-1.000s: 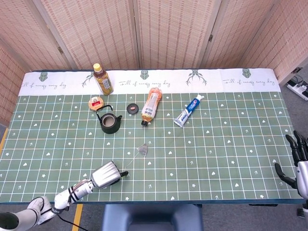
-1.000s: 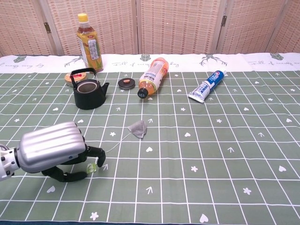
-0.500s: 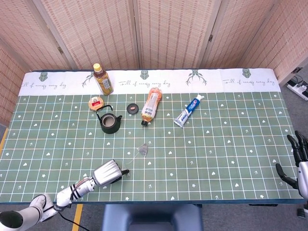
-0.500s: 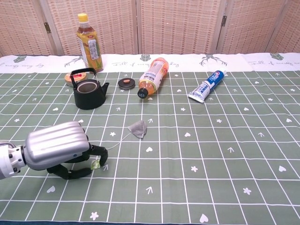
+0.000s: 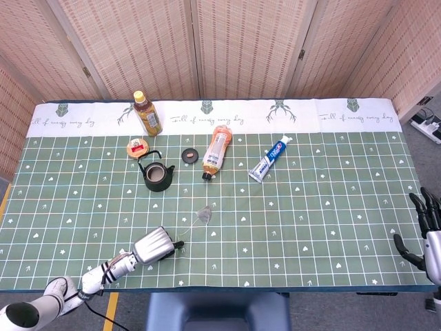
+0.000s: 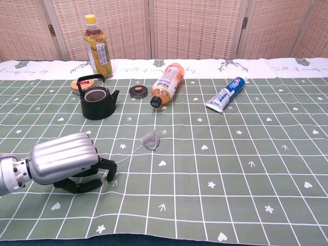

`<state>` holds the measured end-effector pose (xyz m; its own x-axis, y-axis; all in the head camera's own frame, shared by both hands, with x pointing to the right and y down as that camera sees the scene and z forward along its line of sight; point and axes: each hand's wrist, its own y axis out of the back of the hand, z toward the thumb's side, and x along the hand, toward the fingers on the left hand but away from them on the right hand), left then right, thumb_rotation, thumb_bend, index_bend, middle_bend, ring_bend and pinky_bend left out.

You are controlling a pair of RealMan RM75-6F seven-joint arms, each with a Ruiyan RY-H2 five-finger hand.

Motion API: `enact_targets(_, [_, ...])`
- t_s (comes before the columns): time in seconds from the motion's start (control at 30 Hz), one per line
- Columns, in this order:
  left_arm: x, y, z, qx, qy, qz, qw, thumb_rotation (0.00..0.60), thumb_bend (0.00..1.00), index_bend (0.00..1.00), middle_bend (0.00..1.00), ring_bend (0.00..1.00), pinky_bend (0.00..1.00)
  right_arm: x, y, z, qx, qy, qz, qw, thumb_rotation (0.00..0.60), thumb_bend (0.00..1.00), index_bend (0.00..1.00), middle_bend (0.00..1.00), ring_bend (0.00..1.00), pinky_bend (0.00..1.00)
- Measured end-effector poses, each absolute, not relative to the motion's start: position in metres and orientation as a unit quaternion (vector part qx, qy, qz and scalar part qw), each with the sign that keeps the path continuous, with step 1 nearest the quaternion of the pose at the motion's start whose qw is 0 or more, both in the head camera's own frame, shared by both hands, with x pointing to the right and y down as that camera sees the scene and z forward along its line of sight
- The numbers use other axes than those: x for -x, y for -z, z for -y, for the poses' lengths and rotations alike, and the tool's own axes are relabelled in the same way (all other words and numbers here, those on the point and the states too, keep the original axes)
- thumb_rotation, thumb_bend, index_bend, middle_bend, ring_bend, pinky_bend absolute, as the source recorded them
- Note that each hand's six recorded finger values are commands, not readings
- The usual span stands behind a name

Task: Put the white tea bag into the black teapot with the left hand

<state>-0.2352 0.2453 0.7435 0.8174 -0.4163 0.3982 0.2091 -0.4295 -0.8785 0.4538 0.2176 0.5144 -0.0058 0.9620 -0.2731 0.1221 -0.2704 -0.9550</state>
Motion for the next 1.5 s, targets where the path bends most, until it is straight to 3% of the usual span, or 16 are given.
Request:
enact_targets(0.53, [0.237, -0.739, -0.241, 0.797, 0.280, -0.096, 0.526, 0.600, 0.46, 0.70, 1.00, 1.00, 1.00, -0.452, -0.517, -0.216, 0.588, -0.542, 0.456, 0.389, 0.600, 0.36, 0.00, 0.00, 0.00, 0.00])
enact_targets(1.17, [0.252, -0.730, -0.226, 0.778, 0.288, -0.115, 0.546, 0.600, 0.47, 0.73, 1.00, 1.00, 1.00, -0.450, -0.521, -0.215, 0.590, -0.545, 0.450, 0.390, 0.600, 0.36, 0.00, 0.00, 0.00, 0.00])
enact_targets(1.5, [0.272, -0.706, -0.203, 0.751, 0.297, -0.139, 0.573, 0.600, 0.47, 0.72, 1.00, 1.00, 1.00, -0.446, -0.522, -0.216, 0.594, -0.543, 0.446, 0.391, 0.600, 0.36, 0.00, 0.00, 0.00, 0.00])
